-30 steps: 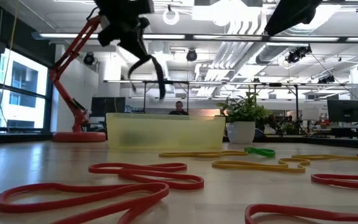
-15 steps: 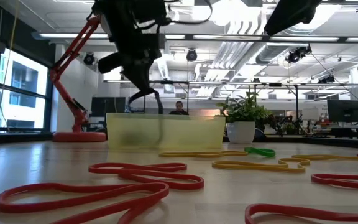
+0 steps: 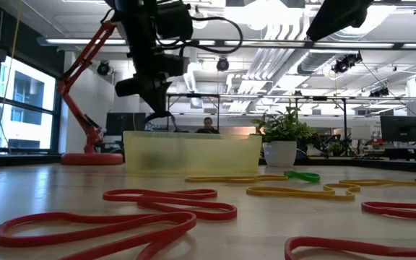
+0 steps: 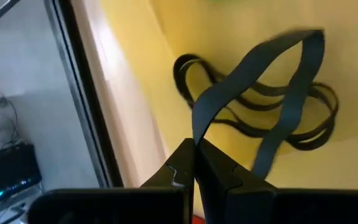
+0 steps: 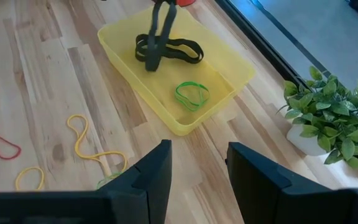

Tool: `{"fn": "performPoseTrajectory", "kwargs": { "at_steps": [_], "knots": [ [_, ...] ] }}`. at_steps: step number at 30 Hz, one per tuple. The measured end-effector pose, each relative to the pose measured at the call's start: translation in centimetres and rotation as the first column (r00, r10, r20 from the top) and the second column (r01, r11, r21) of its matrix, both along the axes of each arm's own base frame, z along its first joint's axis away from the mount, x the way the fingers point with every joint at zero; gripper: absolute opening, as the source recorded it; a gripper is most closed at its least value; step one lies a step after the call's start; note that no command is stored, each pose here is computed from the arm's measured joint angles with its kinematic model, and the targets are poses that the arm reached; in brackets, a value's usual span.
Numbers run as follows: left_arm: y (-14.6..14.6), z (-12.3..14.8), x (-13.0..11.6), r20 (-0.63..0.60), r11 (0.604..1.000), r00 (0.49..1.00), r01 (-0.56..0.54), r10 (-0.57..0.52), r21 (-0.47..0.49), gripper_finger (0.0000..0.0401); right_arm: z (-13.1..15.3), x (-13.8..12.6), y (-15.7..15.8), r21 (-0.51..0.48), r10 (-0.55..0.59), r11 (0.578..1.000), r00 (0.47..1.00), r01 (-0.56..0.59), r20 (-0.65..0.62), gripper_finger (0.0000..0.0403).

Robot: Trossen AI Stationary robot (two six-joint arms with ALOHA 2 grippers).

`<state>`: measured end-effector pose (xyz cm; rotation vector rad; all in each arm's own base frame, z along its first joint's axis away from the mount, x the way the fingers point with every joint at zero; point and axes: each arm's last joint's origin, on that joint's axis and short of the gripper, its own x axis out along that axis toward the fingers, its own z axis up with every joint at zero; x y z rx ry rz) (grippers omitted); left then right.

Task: Pick and place rubber bands into bin
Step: Put the black rubber band into the yellow bin, then put the green rubber band into the yellow bin

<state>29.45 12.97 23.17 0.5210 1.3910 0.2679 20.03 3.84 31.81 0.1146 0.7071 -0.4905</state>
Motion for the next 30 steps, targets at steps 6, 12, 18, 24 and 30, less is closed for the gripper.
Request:
{"fn": "performPoseTrajectory", "kwargs": {
  "at_steps": [6, 12, 18, 24, 30],
  "knots": [
    [1.4, 0.0, -0.5, 0.017, 0.999, 0.999, -0.042, 0.042, -0.005, 0.0000, 0.0, 0.0, 0.0, 0.000, 0.000, 1.000, 1.000, 0.000, 0.000, 0.0145],
    [1.8, -0.1, -0.7, 0.062, 0.993, 0.998, 0.002, 0.006, -0.121, 0.0010, 0.0, 0.0, 0.0, -0.008, -0.006, 1.000, 1.000, 0.006, 0.001, 0.0145],
    [1.8, -0.1, -0.7, 0.053, 0.994, 0.999, 0.000, 0.006, -0.105, 0.0078, 0.0, 0.0, 0.0, -0.008, -0.007, 1.000, 1.000, 0.007, 0.002, 0.0145],
    [1.9, 0.0, -0.7, 0.041, 0.997, 0.999, -0.010, 0.013, -0.081, 0.0141, 0.0, 0.0, 0.0, -0.008, -0.007, 1.000, 1.000, 0.007, 0.002, 0.0145],
    [1.4, 0.8, -0.9, 0.121, 0.987, 0.993, 0.017, 0.002, -0.157, 0.0181, -0.2, 0.0, 0.1, 0.033, 0.022, 0.999, 1.000, -0.022, -0.009, 0.0145]
  ]
}}
